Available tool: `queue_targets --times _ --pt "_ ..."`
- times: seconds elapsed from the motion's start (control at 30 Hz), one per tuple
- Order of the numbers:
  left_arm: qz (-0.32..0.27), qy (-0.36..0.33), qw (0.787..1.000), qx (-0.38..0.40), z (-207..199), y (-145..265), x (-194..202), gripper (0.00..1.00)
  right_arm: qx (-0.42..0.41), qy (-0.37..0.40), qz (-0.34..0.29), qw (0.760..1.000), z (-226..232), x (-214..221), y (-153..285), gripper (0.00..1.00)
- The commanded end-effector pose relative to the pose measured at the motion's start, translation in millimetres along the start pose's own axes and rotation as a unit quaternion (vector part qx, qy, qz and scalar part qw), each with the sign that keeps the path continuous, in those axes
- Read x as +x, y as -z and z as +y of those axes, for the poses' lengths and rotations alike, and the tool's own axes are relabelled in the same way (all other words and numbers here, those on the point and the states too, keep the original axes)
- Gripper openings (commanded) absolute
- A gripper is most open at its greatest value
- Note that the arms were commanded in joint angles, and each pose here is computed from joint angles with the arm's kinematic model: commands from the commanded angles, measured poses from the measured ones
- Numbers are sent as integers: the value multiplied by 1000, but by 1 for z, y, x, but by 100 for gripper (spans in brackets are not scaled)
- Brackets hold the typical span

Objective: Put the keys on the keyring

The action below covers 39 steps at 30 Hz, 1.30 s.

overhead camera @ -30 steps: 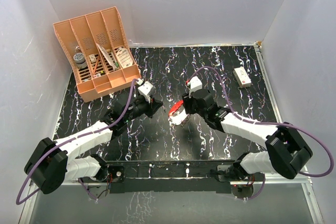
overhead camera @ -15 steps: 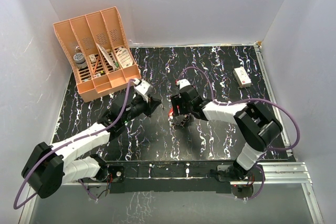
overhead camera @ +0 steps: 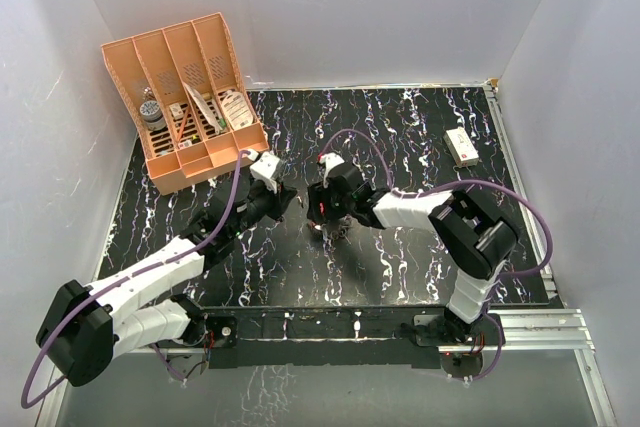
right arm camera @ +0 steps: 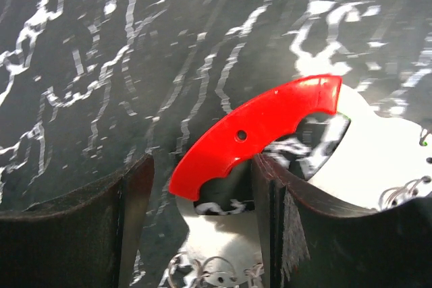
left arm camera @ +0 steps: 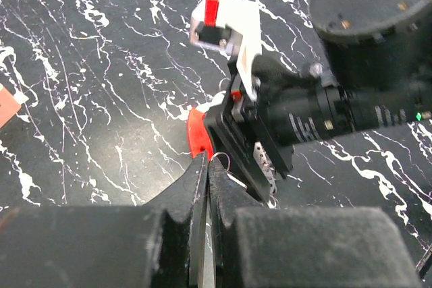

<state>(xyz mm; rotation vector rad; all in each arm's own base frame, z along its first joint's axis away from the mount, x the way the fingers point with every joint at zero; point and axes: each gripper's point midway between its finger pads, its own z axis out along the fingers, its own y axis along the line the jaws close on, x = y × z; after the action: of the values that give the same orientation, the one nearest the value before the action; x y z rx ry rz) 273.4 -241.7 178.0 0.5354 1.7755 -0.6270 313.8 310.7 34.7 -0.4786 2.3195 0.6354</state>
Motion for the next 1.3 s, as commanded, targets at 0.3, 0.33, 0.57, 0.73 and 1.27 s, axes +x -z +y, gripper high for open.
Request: queue_targets --times 0.3,0.33,0.57,0.73,1.27 --pt "-34 18 997 -66 28 12 -47 0 -157 27 72 985 105 85 56 58" --pt "-37 21 997 -71 31 15 -50 0 -164 27 73 983 110 87 63 58" --pt "-41 36 996 -75 39 19 -55 0 -171 31 47 984 121 85 104 57" --pt "-38 40 998 -43 28 18 -51 0 -85 39 -106 990 99 6 140 69" --pt "-8 47 996 71 -5 -3 -12 0 22 -46 -46 998 36 17 109 72"
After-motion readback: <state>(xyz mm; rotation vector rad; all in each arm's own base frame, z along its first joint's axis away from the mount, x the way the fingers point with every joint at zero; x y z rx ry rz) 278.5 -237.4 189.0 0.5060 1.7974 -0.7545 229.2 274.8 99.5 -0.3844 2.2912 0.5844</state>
